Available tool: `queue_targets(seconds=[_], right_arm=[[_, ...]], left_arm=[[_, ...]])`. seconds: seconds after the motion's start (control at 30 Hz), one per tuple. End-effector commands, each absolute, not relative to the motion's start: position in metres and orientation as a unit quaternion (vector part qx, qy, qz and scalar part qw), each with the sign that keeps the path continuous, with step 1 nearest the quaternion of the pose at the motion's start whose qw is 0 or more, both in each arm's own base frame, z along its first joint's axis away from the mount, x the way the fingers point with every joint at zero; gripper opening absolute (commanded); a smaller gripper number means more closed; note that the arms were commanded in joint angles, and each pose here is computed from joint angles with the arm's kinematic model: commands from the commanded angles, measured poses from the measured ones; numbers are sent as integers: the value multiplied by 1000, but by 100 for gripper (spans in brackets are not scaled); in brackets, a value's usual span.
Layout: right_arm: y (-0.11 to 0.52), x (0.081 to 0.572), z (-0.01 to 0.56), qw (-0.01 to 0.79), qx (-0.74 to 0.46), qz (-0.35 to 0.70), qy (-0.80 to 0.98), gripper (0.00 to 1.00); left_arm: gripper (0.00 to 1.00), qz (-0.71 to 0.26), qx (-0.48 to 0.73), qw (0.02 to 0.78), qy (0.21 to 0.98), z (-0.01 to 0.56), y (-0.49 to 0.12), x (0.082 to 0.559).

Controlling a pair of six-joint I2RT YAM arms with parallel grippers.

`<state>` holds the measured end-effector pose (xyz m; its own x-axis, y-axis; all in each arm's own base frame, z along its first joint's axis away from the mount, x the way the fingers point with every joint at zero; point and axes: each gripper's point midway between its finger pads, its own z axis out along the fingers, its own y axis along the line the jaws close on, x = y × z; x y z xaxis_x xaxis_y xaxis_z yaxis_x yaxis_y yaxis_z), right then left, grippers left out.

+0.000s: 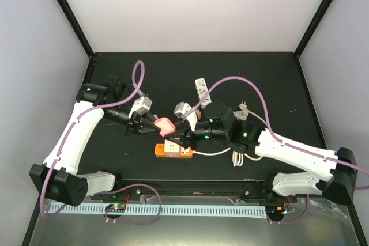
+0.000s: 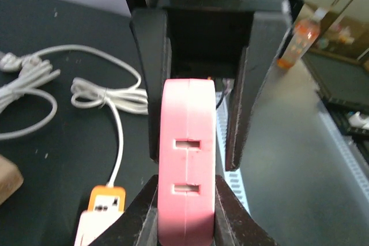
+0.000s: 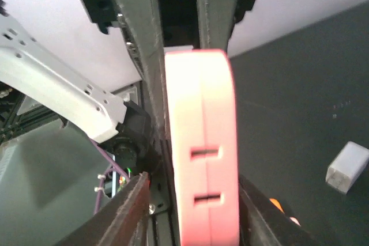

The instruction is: Insert the plug

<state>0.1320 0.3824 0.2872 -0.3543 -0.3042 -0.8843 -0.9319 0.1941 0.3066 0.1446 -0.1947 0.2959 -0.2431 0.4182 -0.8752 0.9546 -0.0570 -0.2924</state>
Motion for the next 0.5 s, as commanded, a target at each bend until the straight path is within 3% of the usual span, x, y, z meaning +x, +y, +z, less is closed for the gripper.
queue_targets(seconds=[0.0,0.17,0.23,0.3,0.33,0.37,0.47], right_arm=[[378,130,344,421,-391,536,618,33],[370,127,364,443,-366,564,592,20],[371,125,367,441,-367,571,587,11],[373,126,367,436,-370,572,588,2],[375,126,364,430,-374,569,592,1],[377,126,363,427,-380,563,598,1],[379,132,342,404,-402,524,633,1]], left_arm=[[2,-562,503,322,573,339,-205,144],[3,-591,485,327,556,340,-206,139],[10,-588,486,324,559,334,-205,138],[37,-581,493,321,563,327,-205,137],[68,-571,500,322,565,324,-204,136],[83,-559,508,325,569,321,-202,136],[89,-498,533,347,590,316,-192,147]])
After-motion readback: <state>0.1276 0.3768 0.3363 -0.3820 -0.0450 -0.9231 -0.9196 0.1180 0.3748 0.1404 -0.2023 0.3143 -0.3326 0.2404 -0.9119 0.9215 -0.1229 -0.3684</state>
